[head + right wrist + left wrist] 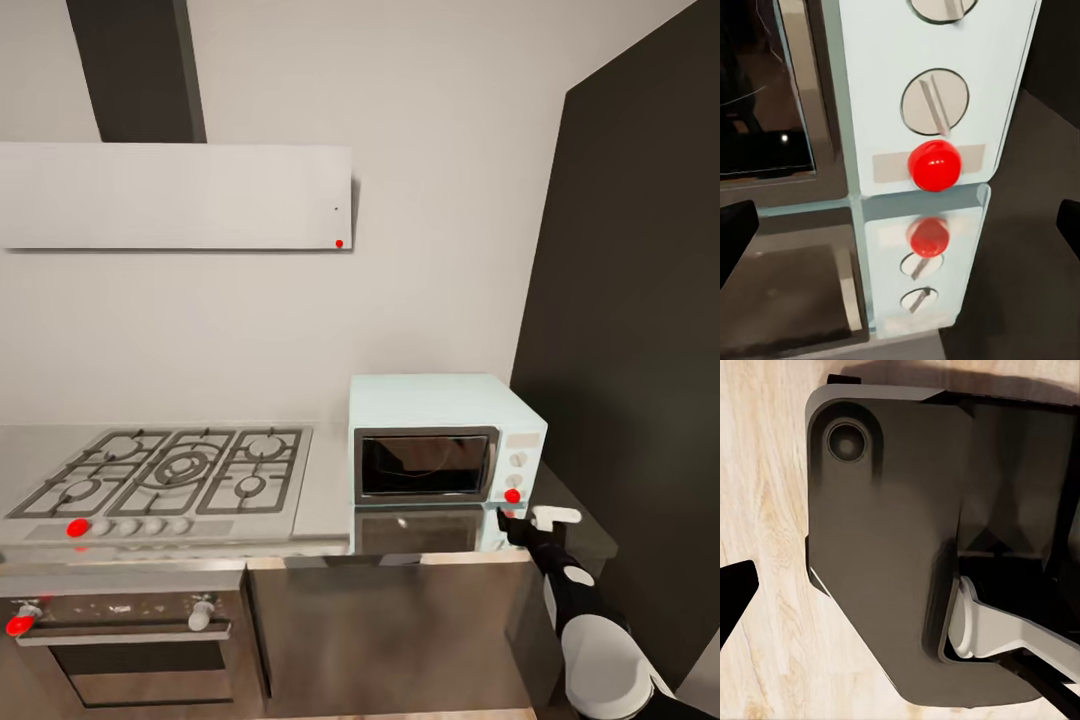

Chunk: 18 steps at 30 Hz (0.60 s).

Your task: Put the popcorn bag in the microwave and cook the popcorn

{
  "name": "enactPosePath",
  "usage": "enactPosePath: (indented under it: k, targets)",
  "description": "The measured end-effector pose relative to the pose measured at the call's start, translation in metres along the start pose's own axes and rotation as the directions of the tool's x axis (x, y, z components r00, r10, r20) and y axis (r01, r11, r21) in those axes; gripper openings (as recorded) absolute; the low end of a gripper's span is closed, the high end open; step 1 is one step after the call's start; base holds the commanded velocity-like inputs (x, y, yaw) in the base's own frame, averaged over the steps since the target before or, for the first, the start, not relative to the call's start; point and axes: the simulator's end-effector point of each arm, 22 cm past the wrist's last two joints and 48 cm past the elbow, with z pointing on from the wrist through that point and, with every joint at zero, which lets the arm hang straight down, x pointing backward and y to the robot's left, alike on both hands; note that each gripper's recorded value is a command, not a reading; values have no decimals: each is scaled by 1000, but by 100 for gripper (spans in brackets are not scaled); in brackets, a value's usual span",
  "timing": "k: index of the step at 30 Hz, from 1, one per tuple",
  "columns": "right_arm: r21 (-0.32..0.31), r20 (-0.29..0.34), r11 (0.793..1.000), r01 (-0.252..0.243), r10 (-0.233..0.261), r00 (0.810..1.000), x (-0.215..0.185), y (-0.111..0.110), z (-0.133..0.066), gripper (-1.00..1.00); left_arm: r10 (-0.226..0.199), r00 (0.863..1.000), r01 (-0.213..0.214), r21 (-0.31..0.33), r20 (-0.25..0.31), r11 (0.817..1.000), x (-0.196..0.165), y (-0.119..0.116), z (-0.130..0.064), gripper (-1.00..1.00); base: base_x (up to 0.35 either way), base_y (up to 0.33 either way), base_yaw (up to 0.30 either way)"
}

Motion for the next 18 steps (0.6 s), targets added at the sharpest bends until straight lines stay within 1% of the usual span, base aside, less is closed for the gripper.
enactPosePath:
  k: [3,4,7,11,16,18]
  targets:
    - [3,-2,1000,3,-3,1000,1,-4,0,100,0,1000,0,0,0,1000,0,0,0,100,20,0,0]
    - [-6,-19,1000,5,-5,1000,10,-8,0,100,0,1000,0,0,0,1000,0,0,0,100,4,0,0]
    - [-6,-34,1000,8,-8,999,17,-19,0,100,0,1000,0,0,0,1000,0,0,0,100,1,0,0]
    - [6,-38,1000,17,-17,999,17,-33,-1,100,0,1000,0,0,0,1000,0,0,0,100,0,0,0]
    - [9,-39,1000,22,-22,999,17,-38,-1,100,0,1000,0,1,0,1000,0,-1,0,100,0,0,0]
    - [17,-39,999,29,-28,999,16,-46,-1,100,0,1000,0,1,0,1000,0,-1,0,100,0,0,0]
